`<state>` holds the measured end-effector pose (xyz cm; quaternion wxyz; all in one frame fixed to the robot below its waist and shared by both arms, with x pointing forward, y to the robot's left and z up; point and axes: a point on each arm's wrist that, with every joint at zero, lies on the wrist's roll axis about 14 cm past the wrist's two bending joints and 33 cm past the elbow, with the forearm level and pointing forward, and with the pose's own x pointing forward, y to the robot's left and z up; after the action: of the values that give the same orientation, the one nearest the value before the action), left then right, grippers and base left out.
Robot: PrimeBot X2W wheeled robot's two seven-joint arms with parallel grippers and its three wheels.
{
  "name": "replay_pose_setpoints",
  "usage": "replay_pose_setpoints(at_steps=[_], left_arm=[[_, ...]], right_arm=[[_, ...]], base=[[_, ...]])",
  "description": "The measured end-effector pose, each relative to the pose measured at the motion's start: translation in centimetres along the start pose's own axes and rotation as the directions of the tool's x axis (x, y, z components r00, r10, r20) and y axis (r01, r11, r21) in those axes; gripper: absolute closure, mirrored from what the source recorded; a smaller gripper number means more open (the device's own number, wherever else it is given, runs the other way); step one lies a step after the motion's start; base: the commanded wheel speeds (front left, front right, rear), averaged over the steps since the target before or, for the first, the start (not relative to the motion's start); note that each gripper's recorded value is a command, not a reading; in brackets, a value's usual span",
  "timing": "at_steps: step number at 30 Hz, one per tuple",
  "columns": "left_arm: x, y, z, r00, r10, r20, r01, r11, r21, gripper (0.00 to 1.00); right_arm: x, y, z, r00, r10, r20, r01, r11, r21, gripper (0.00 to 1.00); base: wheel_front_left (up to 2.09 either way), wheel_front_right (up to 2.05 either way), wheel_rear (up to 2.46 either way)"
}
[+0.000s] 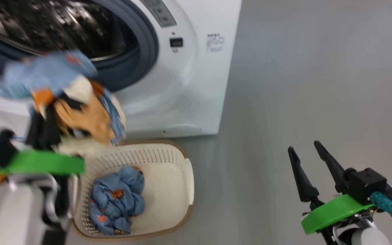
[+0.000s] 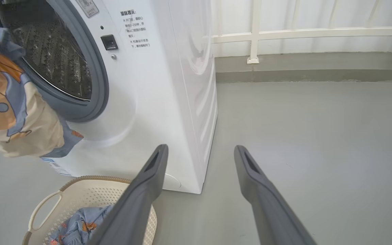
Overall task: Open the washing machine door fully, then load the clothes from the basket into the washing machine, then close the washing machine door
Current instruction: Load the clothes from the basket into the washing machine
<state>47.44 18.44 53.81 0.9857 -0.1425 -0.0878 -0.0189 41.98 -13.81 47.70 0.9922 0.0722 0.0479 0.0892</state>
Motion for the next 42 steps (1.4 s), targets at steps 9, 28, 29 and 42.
replay_pose_setpoints(at_steps=[9,28,29,42], left_arm=[[9.8,1.6,-0.4,1.000,-0.020,0.010,0.020,0.999,0.033,1.00],[24.3,2.6,-9.0,0.995,-0.068,-0.077,0.078,0.989,0.124,1.00],[24.7,2.5,-9.7,0.994,-0.069,-0.085,0.080,0.989,0.124,1.00],[30.8,3.1,-14.5,0.988,-0.086,-0.125,0.109,0.976,0.189,1.00]], right_arm=[[2.0,-2.6,-2.5,0.998,-0.058,-0.029,0.059,0.998,0.011,0.00],[0.5,-9.1,-9.3,0.958,-0.244,-0.152,0.252,0.967,0.040,0.00],[0.3,-9.3,-9.7,0.954,-0.251,-0.163,0.260,0.965,0.041,0.00],[-0.3,-11.3,-13.1,0.920,-0.300,-0.250,0.320,0.946,0.043,0.00]], base=[[0.00,0.00,0.00],[0.00,0.00,0.00],[0.00,0.00,0.00],[0.00,0.00,0.00]])
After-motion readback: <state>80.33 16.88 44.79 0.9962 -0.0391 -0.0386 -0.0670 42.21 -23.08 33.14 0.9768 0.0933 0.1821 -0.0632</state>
